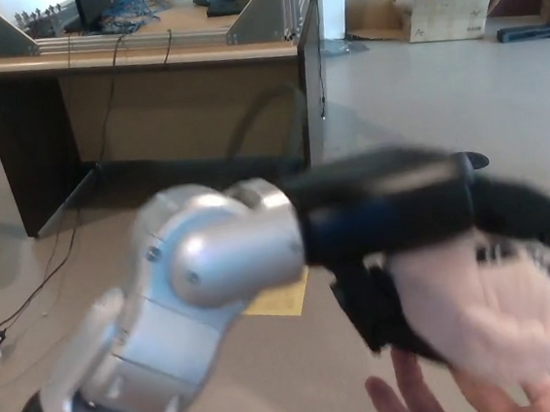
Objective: The robot extends its left hand to pick up an emotional support dumpling from the palm of a person and brings its hand down by its side. Then it extends its arm again to hand the dumpling back to the person.
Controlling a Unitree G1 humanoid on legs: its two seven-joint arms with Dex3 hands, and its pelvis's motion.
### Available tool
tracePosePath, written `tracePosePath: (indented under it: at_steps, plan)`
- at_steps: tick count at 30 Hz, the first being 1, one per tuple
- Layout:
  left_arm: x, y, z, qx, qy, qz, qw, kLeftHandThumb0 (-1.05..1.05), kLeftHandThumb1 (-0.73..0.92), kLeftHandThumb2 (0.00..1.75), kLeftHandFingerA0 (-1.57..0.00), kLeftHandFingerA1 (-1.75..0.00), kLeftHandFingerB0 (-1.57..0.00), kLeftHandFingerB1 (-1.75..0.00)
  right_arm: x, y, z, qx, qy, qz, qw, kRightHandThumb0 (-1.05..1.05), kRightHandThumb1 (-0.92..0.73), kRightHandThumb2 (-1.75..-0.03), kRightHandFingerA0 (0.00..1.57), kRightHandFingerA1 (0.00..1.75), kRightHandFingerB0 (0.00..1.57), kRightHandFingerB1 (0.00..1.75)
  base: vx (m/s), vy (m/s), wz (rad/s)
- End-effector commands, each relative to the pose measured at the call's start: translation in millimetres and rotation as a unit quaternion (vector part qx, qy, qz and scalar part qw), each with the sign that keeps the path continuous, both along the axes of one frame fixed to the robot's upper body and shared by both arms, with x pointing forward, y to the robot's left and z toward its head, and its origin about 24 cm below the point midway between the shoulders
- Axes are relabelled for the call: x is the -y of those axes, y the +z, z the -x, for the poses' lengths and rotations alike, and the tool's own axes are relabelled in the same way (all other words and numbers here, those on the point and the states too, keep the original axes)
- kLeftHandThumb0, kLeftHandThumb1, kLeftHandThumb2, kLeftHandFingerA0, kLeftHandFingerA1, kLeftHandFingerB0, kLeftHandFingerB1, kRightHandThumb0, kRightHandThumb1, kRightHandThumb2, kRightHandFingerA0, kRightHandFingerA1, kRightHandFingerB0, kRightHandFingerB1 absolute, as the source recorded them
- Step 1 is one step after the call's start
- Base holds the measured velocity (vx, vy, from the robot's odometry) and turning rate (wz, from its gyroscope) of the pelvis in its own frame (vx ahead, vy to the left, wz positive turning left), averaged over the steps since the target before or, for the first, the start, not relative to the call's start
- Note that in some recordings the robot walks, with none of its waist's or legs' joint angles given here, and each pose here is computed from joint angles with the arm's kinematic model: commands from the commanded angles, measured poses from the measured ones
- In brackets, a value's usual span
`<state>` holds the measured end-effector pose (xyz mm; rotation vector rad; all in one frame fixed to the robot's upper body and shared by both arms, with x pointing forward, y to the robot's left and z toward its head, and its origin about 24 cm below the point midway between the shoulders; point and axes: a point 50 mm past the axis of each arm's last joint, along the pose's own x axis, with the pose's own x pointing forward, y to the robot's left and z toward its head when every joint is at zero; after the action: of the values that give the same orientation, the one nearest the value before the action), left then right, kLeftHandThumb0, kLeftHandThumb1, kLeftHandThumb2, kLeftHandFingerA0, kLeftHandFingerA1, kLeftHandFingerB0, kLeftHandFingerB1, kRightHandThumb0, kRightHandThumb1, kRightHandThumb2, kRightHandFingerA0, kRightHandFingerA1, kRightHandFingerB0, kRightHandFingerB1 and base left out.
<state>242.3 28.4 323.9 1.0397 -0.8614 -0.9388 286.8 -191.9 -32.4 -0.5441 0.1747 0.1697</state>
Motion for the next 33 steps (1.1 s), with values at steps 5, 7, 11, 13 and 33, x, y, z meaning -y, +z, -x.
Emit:
tracePosePath:
  at_steps: [5, 7, 11, 13, 33]
  plan:
    - [-52.2, 29.2, -24.5, -0.199, 0.011, 0.262, 0.944, -0.07, 0.75, 0.72, -1.07, -1.29, -0.87, -0.95, 4.6, 6.5, 0.3, 0.041, 0.011, 0.007, 0.999, -0.53, -0.57, -0.9, 0.7, 0.69, 0.35, 0.49, 0.0, 0.0, 0.0]
    - [-69.6, 25.5, -28.9, -0.243, 0.02, 0.302, 0.921, -0.18, 0.83, 0.64, -1.02, -1.44, -0.86, -0.87, 4.0, 5.5, 0.9, 0.039, 0.012, 0.006, 0.999, -0.55, -0.57, -0.88, 0.69, 0.67, 0.36, 0.49, 0.0, 0.0, 0.0]
    - [-114.3, -0.6, -38.0, -0.362, 0.019, 0.392, 0.846, -0.18, 0.83, 0.67, -0.92, -1.4, -0.85, -0.81, 2.9, 2.4, 3.8, 0.037, 0.011, 0.005, 0.999, -0.55, -0.57, -0.89, 0.69, 0.67, 0.37, 0.49, 0.0, 0.0, 0.0]
    - [-114.7, -0.4, -37.7, -0.363, 0.018, 0.393, 0.845, -0.18, 0.83, 0.67, -0.92, -1.4, -0.85, -0.81, 2.9, 2.4, 3.8, 0.037, 0.011, 0.005, 0.999, -0.55, -0.57, -0.89, 0.69, 0.67, 0.37, 0.49, 0.0, 0.0, 0.0]
    - [-272.8, -213.5, 19.0, -0.598, 0.103, 0.611, 0.508, -0.33, 0.77, 0.63, -0.95, -1.1, -0.78, -0.68, 18.9, 3.3, 9.3, 0.047, -0.012, 0.005, 0.999, -0.49, -0.69, -0.61, 0.75, 0.61, 0.45, 0.36, 0.0, 0.0, 0.0]
